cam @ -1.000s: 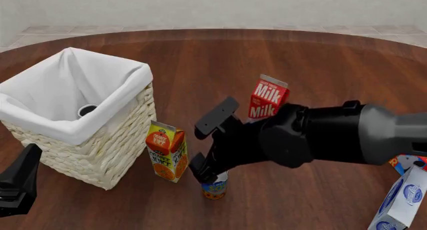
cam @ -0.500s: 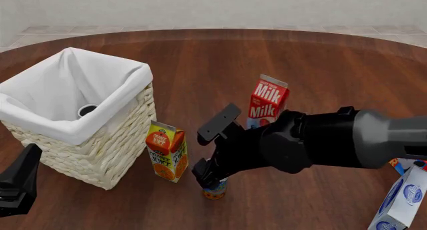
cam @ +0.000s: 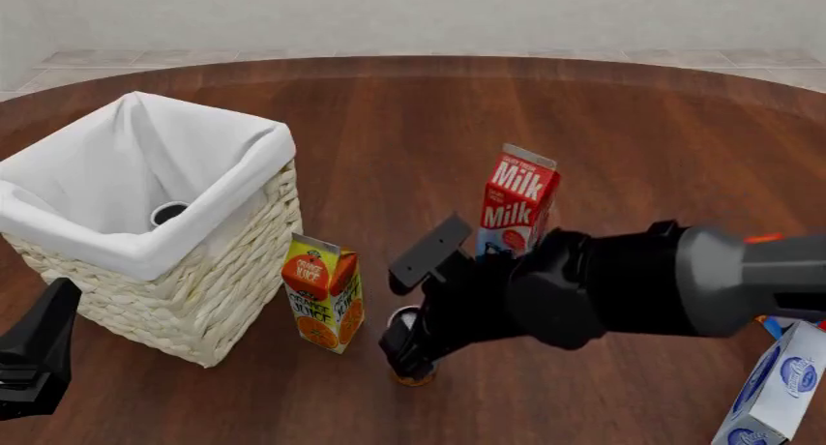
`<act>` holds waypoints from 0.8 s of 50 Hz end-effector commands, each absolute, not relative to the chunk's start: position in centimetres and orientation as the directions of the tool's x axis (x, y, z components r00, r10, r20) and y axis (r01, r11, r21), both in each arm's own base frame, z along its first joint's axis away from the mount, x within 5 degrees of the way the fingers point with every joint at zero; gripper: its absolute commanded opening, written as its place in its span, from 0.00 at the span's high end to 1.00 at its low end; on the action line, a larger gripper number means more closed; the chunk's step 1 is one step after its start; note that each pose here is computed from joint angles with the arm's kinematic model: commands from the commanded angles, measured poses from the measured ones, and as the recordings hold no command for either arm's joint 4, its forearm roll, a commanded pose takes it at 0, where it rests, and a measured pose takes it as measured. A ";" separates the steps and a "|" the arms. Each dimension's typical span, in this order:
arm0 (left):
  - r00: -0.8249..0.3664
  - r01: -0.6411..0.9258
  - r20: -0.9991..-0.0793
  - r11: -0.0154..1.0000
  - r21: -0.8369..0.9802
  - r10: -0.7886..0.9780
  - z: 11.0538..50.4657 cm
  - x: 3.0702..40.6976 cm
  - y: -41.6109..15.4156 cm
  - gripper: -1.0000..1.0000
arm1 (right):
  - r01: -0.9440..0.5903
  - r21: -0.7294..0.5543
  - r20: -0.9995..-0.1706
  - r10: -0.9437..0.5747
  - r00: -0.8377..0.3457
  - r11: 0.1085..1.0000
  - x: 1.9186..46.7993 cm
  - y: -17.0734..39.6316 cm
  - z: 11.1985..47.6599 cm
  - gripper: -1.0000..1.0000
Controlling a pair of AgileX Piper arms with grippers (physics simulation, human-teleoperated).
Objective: Pick up the alphabet soup and the tomato sauce, and put them in the basket.
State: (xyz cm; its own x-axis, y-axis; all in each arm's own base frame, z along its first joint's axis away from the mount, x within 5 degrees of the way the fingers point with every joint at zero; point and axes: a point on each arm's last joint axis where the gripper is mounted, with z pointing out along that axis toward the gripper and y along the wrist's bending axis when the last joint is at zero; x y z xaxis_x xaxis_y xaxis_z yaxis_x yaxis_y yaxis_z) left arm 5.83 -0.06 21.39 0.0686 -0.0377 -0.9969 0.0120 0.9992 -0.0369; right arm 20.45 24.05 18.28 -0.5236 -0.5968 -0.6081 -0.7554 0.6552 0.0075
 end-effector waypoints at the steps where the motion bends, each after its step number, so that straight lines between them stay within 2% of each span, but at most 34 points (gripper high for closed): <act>1: 0.069 0.012 -0.997 0.999 -0.037 -0.038 21.4 5.8 -0.1 0.00 | -0.752 0.012 -0.598 -0.598 -0.534 0.659 20.3 23.9 17.4 0.00; 32: 0.069 0.012 -0.997 0.999 -0.037 -0.038 21.4 5.8 -0.1 0.00 | -0.744 0.019 -0.581 -0.598 -0.551 0.668 20.3 23.8 16.1 0.00; 33: 0.069 0.012 -0.997 0.999 -0.037 -0.038 21.4 5.8 -0.1 0.00 | -0.742 0.011 -0.585 -0.597 -0.549 0.671 20.8 23.7 16.2 1.00; 40: 0.069 0.012 -0.997 0.999 -0.037 -0.038 21.4 5.8 -0.1 0.00 | -0.743 0.010 -0.589 -0.597 -0.545 0.669 20.8 23.7 16.5 1.00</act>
